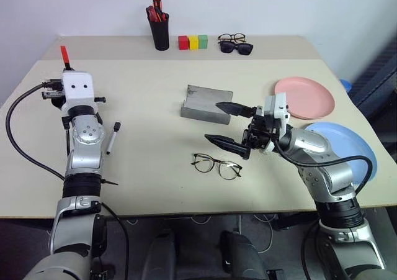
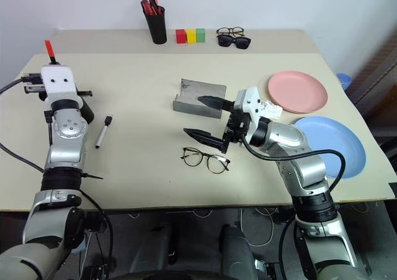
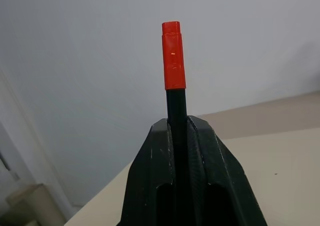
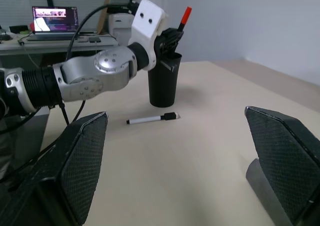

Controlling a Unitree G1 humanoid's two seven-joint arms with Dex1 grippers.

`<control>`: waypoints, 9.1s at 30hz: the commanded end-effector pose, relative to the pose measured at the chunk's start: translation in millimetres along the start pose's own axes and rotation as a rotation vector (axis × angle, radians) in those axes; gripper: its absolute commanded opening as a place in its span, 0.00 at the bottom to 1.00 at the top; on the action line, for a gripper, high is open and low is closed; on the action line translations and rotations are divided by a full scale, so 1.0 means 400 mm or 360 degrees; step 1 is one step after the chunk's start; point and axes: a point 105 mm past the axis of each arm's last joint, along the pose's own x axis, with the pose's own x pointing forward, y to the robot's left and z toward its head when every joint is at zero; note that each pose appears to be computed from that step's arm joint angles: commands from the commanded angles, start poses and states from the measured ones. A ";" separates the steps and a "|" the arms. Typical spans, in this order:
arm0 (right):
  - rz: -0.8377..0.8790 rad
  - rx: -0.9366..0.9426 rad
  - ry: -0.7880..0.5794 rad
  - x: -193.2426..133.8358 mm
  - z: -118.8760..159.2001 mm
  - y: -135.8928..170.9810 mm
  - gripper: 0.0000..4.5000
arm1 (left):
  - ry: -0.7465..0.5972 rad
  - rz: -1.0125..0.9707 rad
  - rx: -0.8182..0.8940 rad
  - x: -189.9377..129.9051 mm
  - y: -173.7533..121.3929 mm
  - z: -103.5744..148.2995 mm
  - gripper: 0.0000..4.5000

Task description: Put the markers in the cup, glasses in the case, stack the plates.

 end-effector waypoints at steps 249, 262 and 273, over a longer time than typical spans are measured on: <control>-0.0618 -0.0162 0.0567 -0.190 -0.091 0.082 1.00 | 0.0069 -0.2478 -0.0558 -0.272 -0.272 0.260 0.91; -0.0322 -0.0173 0.0925 -0.123 -0.172 0.045 1.00 | 0.0265 -0.2454 -0.0127 -0.303 -0.160 0.036 0.91; -0.0141 -0.0009 0.1136 -0.108 -0.200 0.059 1.00 | -0.0042 -0.2600 -0.0079 -0.404 -0.069 0.033 0.91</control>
